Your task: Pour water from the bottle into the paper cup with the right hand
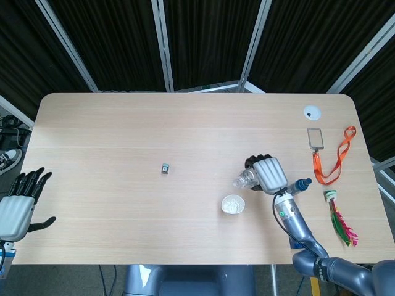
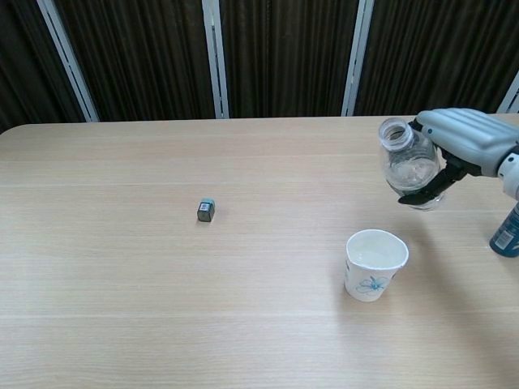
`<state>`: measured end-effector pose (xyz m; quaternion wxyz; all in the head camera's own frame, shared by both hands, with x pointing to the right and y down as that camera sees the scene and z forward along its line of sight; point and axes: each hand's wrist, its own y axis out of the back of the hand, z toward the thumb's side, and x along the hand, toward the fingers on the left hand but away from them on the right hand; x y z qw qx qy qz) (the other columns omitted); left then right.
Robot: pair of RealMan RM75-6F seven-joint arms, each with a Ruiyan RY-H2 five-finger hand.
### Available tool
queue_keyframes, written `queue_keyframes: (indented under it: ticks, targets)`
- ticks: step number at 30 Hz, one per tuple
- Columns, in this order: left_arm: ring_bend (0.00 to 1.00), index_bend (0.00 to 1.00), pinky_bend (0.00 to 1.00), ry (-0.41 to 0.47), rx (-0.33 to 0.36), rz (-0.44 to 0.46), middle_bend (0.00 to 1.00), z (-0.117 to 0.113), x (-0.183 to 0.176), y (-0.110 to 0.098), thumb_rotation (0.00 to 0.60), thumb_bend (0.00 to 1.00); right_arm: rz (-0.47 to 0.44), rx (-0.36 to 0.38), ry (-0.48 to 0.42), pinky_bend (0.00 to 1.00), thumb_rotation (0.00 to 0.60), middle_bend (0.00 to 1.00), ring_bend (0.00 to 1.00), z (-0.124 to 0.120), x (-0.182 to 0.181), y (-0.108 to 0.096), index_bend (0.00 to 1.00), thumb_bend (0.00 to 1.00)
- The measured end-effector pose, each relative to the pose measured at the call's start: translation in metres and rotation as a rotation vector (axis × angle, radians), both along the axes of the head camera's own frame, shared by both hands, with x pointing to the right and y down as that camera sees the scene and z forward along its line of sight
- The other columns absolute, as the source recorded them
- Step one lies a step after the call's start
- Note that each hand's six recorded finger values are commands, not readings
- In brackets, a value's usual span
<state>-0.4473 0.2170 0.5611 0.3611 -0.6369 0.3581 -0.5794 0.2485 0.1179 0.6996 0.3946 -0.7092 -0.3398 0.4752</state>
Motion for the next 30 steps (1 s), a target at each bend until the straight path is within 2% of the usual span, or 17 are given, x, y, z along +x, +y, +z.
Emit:
queue_keyframes:
  ticks: [16, 21, 30]
  targets:
    - [0.00, 0.06, 0.00, -0.005, -0.014, -0.006, 0.00, 0.004, -0.001, -0.002, 0.600, 0.00, 0.305, -0.303, -0.408, 0.46, 0.600, 0.57, 0.52, 0.026, 0.003, 0.000, 0.54, 0.53]
    - [0.00, 0.06, 0.00, -0.009, -0.019, -0.009, 0.00, 0.006, -0.002, -0.002, 0.600, 0.00, 0.358, -0.333, -0.482, 0.46, 0.600, 0.57, 0.52, 0.036, 0.005, -0.003, 0.54, 0.54]
    - [0.00, 0.06, 0.00, -0.009, -0.022, -0.013, 0.00, 0.007, -0.003, -0.003, 0.600, 0.00, 0.386, -0.349, -0.545, 0.46, 0.600, 0.57, 0.50, 0.049, 0.005, -0.001, 0.53, 0.53]
